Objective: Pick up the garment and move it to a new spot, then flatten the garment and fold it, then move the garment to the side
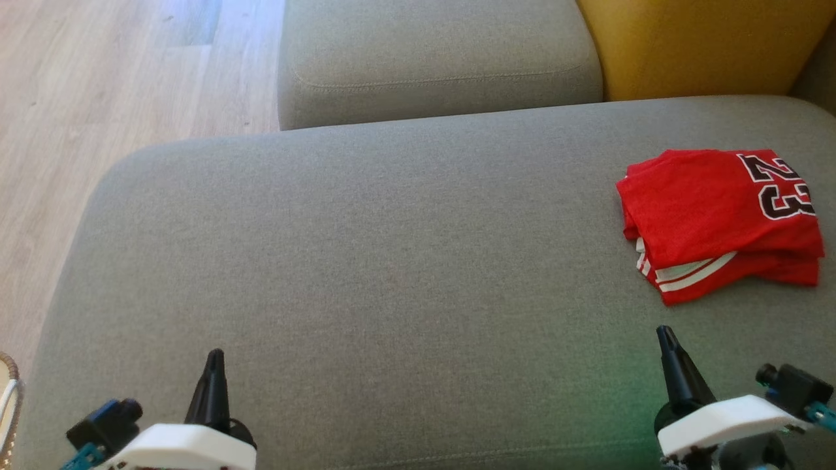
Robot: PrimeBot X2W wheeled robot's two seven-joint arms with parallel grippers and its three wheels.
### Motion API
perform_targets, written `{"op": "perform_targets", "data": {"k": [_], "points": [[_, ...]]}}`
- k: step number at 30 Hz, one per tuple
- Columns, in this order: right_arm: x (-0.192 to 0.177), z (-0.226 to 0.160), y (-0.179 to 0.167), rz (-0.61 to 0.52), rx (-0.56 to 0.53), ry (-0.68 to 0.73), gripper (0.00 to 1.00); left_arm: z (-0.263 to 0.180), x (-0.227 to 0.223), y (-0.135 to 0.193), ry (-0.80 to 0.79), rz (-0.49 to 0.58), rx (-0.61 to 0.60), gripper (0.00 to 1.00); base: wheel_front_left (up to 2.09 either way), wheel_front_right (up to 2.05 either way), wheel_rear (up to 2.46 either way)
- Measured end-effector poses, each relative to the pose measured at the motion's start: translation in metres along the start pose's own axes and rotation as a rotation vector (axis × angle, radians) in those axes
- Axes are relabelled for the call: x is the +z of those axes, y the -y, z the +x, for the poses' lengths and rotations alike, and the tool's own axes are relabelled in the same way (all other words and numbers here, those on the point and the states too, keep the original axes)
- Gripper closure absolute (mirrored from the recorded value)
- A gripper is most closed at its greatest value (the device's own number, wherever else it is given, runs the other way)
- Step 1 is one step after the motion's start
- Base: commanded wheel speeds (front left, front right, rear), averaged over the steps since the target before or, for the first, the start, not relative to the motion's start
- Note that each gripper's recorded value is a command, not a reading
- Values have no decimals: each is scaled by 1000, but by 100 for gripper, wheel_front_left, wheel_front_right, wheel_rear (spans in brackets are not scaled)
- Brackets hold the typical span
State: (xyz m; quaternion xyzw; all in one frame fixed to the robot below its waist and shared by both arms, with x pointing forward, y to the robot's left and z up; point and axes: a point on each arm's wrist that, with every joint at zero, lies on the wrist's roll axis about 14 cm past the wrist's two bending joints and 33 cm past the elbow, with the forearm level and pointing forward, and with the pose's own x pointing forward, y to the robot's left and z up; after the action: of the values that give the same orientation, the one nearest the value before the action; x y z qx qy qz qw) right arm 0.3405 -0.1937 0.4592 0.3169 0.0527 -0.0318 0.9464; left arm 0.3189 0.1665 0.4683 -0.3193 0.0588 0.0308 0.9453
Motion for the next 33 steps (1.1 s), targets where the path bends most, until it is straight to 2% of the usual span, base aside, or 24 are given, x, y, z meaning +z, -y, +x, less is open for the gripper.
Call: {"op": "perform_targets", "data": {"k": [33], "points": [[8,13,4,403,-27,-4,100,22,3,-7,-48,-399,8,100,0,0,0]]}}
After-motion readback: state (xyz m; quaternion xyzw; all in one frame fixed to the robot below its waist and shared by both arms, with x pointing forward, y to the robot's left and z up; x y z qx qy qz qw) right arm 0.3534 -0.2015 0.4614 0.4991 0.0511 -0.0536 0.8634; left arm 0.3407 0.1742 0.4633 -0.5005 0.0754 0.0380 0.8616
